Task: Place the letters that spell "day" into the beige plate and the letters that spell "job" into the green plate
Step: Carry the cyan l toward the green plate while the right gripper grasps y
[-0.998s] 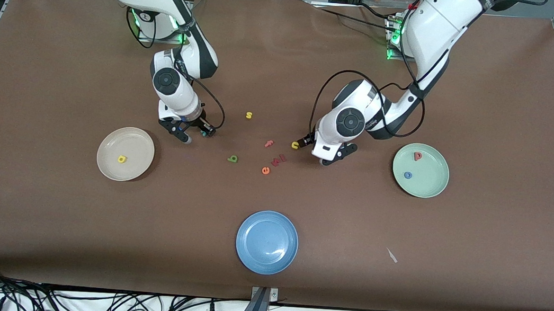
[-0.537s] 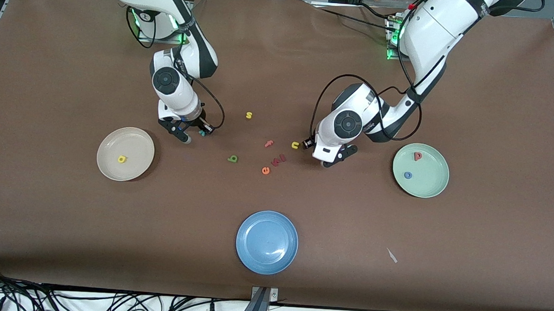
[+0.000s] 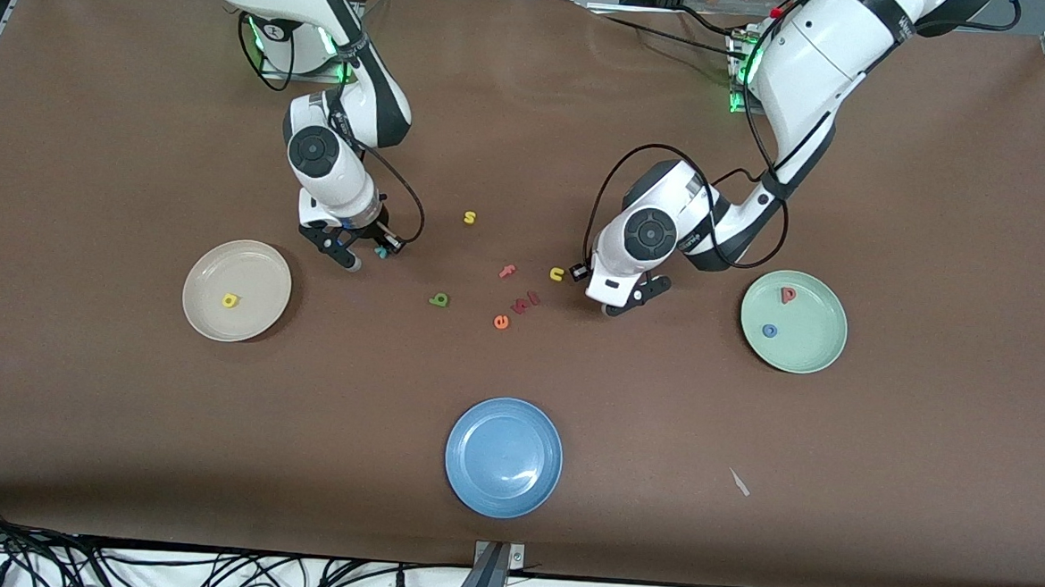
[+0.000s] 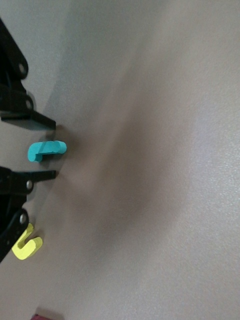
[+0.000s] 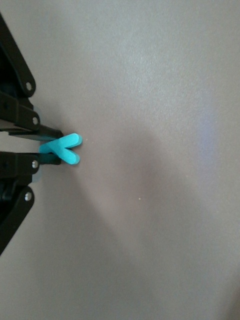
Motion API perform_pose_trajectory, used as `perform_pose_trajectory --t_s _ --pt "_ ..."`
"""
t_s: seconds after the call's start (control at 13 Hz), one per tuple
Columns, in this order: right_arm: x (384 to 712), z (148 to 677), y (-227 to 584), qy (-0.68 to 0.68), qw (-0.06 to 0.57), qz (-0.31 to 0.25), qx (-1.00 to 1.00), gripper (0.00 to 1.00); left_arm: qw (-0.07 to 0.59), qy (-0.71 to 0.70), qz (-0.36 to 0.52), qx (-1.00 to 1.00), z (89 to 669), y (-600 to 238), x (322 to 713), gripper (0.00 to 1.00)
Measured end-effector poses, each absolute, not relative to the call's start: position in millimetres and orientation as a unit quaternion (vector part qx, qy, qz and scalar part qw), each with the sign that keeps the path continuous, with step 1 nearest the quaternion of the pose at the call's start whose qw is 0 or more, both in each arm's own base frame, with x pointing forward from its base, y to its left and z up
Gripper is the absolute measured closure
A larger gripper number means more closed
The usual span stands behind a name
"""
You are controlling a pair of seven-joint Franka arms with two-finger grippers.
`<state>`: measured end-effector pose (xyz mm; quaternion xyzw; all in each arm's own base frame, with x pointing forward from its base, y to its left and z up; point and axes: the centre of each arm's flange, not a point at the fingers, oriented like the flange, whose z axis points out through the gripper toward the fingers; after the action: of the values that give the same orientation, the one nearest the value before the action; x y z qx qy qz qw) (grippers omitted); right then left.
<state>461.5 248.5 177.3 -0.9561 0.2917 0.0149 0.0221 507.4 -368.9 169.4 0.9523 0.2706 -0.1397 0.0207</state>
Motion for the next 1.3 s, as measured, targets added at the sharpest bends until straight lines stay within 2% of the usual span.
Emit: perform_pose_trajectory --t_s 0.08,0.15,0.23,0.54,0.92,1.3 --pt "463.0 179.5 249.5 0.285 0.021 0.017 -0.958 0.85 0.022 0.271 -0.139 0.952 169.4 -369.1 507.8 0.67" --pt "466.9 184.7 248.6 0.272 0.018 0.023 -0.962 0.86 0.024 0.271 -0.137 0.952 170.0 -369.5 508.4 0.76" --pt "475.0 193.6 241.2 0.253 0.013 0.031 -0.967 0.86 0.026 0.271 -0.136 0.953 170.8 -369.8 509.2 0.89" --pt "513.5 227.9 164.7 0.144 0.000 0.051 -0.988 0.86 0.012 0.270 -0.130 0.954 185.0 -361.9 520.4 0.91" --pt "534.9 237.1 72.4 -0.008 -0.008 0.043 -0.999 0.86 -0.088 0.225 -0.103 0.965 242.8 -300.9 565.4 0.91" --pt "548.4 227.4 22.8 -0.105 -0.024 0.048 -0.993 0.86 -0.073 0.156 -0.132 0.976 254.8 -176.2 619.2 0.91"
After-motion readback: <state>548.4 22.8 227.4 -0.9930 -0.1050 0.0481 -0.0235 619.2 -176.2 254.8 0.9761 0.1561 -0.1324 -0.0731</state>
